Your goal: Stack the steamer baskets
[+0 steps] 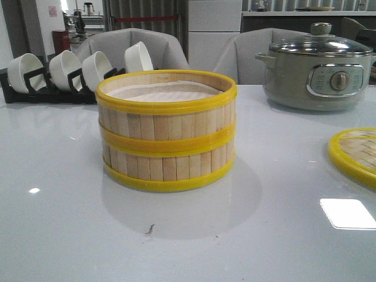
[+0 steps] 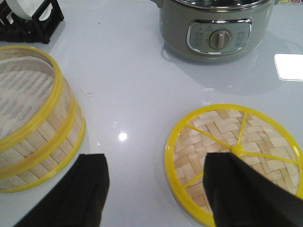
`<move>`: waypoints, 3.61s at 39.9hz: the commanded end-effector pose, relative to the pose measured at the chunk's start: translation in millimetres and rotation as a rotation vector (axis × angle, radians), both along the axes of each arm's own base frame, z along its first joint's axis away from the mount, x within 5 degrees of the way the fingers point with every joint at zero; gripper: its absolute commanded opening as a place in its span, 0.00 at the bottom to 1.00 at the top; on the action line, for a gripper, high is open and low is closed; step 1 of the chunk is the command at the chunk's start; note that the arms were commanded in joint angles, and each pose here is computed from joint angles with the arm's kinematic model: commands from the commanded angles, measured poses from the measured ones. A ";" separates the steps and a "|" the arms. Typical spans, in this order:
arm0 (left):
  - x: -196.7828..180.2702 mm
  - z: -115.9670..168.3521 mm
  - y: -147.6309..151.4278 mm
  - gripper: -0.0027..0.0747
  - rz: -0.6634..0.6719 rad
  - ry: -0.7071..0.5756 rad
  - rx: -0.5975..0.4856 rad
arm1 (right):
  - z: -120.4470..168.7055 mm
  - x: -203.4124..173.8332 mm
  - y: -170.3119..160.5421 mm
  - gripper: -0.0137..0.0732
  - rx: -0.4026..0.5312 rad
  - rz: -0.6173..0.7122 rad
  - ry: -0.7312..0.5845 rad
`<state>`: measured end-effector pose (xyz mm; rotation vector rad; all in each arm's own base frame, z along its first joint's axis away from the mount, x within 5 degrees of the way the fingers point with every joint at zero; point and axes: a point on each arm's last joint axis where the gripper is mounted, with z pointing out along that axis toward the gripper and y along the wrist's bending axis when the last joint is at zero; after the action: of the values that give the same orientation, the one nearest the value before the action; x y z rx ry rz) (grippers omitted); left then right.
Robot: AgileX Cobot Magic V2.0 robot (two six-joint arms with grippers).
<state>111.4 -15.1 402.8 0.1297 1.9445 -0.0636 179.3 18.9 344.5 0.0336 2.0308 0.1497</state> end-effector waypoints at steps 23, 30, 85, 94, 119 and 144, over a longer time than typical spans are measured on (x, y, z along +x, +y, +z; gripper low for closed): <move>7.2 7.6 -3.7 0.14 -0.022 -0.156 -0.035 | 19.6 1.2 0.4 0.78 0.004 0.005 -0.115; 7.2 7.6 -3.7 0.14 -0.022 -0.156 -0.035 | 19.6 1.2 0.4 0.78 0.004 0.005 -0.115; 7.8 8.0 -3.9 0.14 -0.023 -0.160 -0.036 | 17.4 0.3 0.3 0.78 0.001 0.005 -0.088; 7.8 8.0 -3.9 0.14 -0.023 -0.160 -0.036 | 11.2 2.0 0.7 0.78 0.003 0.003 -0.034; 7.8 8.0 -3.9 0.14 -0.023 -0.160 -0.036 | -45.9 93.9 -48.5 0.78 0.133 -0.260 0.101; 7.8 8.0 -3.9 0.14 -0.023 -0.160 -0.036 | -74.0 170.7 -67.9 0.78 -0.030 -0.229 0.384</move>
<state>118.4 -17.5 395.2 0.1345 1.8898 -0.0766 345.1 -44.4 247.1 0.3476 2.4722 0.0098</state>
